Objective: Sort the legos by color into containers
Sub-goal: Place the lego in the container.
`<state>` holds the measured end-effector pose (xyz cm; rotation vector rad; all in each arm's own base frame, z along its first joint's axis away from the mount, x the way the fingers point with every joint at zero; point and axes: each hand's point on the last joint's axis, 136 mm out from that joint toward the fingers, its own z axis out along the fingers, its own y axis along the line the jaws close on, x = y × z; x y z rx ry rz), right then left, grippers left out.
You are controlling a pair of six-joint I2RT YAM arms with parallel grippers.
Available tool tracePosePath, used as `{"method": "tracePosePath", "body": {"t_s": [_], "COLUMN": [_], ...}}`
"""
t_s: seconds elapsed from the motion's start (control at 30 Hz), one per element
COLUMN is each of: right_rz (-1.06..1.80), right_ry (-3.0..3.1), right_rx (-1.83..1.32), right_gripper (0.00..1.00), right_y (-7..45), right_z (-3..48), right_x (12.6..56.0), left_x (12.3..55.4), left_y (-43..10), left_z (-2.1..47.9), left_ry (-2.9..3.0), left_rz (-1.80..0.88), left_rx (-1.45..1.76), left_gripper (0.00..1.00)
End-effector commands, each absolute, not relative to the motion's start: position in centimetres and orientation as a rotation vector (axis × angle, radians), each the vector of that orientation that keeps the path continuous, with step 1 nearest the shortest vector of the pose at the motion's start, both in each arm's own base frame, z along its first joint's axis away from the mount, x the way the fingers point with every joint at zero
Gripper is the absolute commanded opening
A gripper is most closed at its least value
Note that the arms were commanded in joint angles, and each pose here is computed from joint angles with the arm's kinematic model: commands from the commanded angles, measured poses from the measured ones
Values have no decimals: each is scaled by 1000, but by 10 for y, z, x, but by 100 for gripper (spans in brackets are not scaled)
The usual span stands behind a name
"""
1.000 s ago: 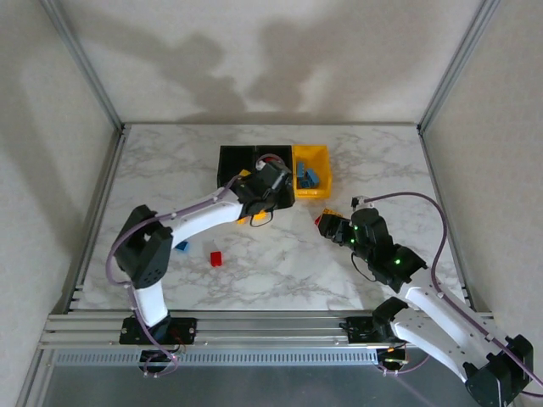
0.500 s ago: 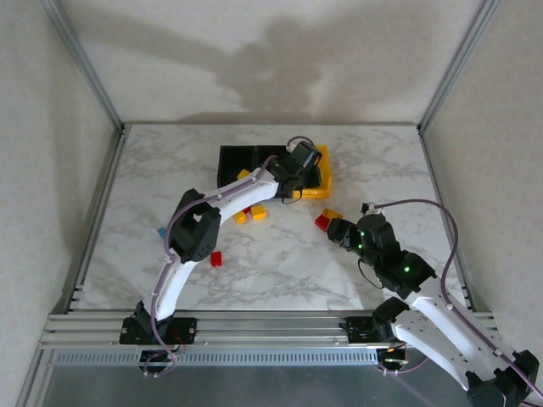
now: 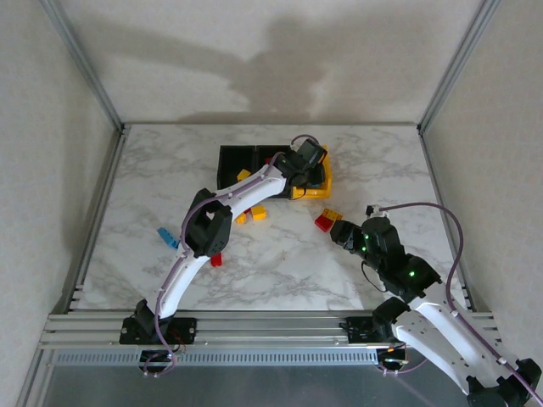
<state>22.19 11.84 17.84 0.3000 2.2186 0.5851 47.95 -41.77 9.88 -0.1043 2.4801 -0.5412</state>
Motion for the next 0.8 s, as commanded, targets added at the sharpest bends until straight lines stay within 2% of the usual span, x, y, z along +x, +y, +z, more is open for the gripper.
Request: {"method": "tracePosePath", "body": {"t_s": [0.0,0.2,0.4,0.53,0.77], "right_rz": [567,579,554,531,565], "right_ry": [2207,2201,2211,2236,2288], "right_rx": [323,305,286,275,228], "right_gripper": [68,69,69,69,69], "right_y": [115,119,123,128,147], "right_z": [178,181,186,184,176], "right_x": [225,229,236,243,252], "left_x": [480,457,420,390,344], "left_y": [-409,-403,-372,-344,-280], "left_z": [126,177,221,226,201], "left_ry": [2454,2390,2325,2319,2338], "left_rz": [-521,-586,-644,-654,-564], "left_rx": [-106,-74,-64,-58,-134], "left_gripper": [50,50,50,51,55]}}
